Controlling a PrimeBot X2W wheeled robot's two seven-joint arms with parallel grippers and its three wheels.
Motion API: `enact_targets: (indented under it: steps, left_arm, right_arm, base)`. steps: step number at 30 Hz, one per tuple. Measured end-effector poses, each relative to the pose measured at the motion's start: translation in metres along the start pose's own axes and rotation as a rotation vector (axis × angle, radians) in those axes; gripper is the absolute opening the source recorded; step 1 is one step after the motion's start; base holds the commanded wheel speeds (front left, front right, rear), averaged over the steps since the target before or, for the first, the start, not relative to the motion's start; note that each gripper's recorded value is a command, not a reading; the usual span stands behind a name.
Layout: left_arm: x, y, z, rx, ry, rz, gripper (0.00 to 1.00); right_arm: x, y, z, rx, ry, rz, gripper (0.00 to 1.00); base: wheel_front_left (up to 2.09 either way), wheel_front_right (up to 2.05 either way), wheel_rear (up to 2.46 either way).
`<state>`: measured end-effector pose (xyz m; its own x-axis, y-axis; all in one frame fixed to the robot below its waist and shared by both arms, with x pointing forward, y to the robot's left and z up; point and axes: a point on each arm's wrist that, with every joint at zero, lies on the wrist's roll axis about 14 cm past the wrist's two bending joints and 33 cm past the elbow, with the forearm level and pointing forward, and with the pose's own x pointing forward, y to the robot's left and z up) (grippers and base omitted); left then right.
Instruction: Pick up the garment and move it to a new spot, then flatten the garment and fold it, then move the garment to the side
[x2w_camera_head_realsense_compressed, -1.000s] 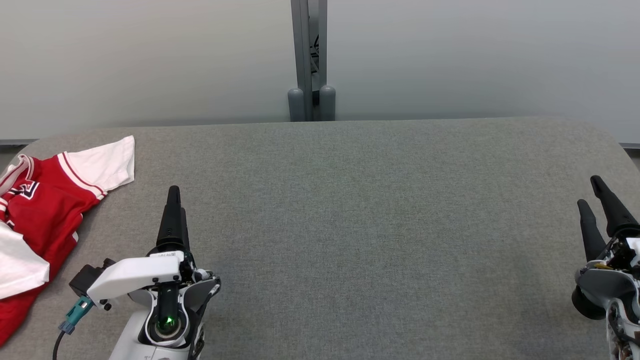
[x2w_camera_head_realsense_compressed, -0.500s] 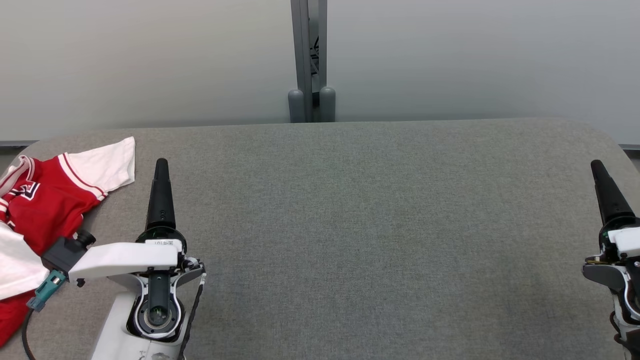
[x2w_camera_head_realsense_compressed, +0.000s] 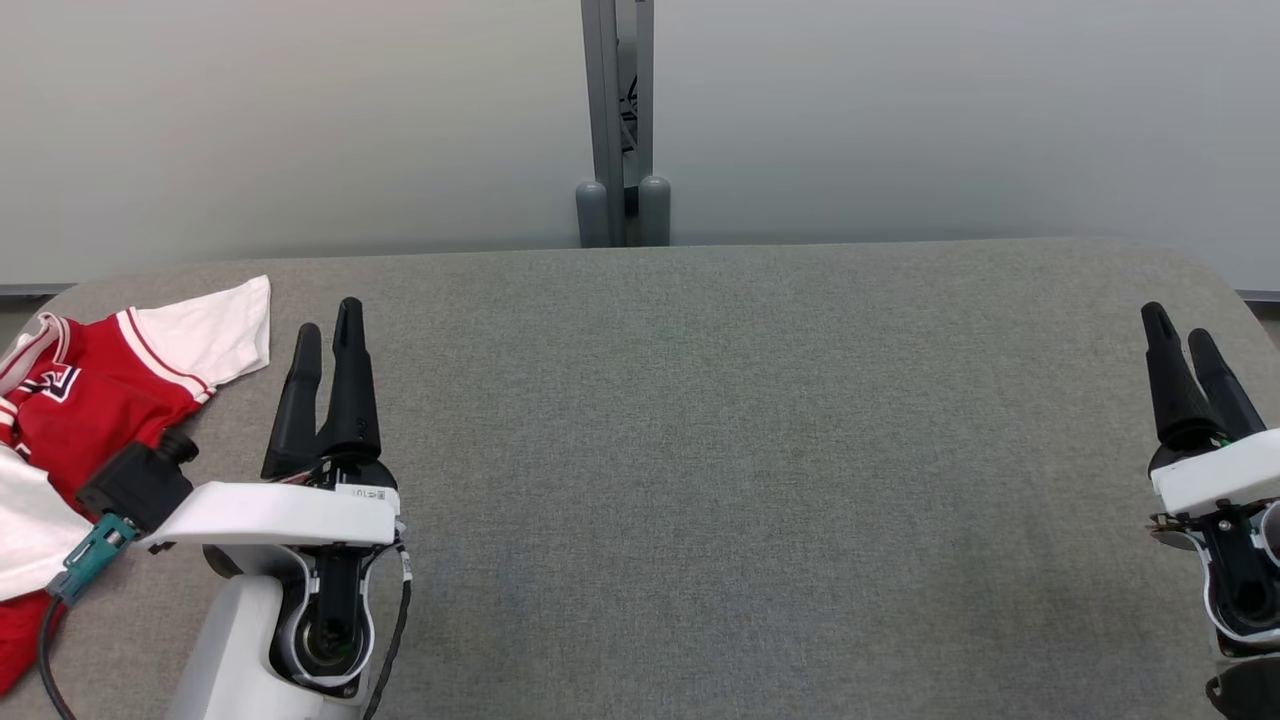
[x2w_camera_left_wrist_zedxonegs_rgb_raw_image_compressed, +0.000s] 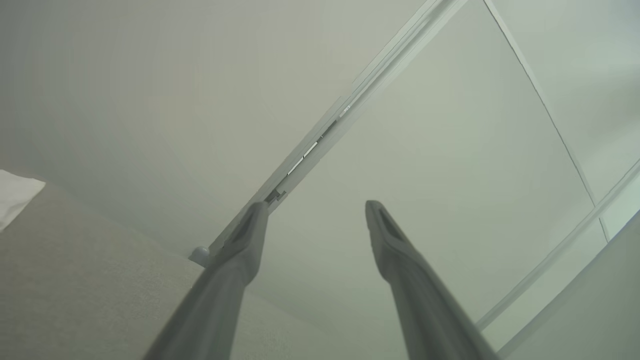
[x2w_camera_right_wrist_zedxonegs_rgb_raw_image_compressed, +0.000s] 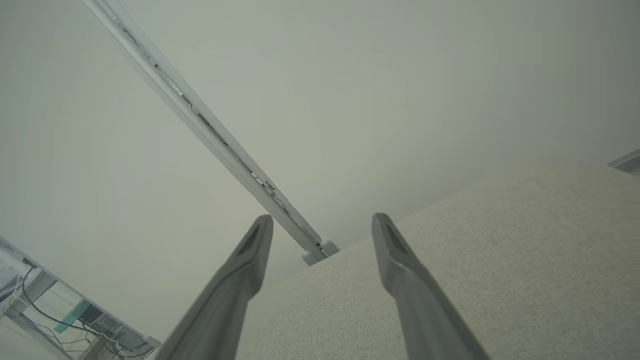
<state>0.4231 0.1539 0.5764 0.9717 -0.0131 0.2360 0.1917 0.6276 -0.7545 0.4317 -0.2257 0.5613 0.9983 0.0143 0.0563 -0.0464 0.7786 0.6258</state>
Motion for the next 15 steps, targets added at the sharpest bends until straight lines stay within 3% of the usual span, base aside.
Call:
enact_targets:
  steps: [15]
  left_arm:
    - [-0.008, -0.004, -0.006, 0.325, 0.037, -0.044, 1.0]
  right_arm:
    - [-0.008, 0.018, -0.01, -0.272, -0.009, 0.057, 1.0]
  base:
    - [0.0, 0.0, 0.0]
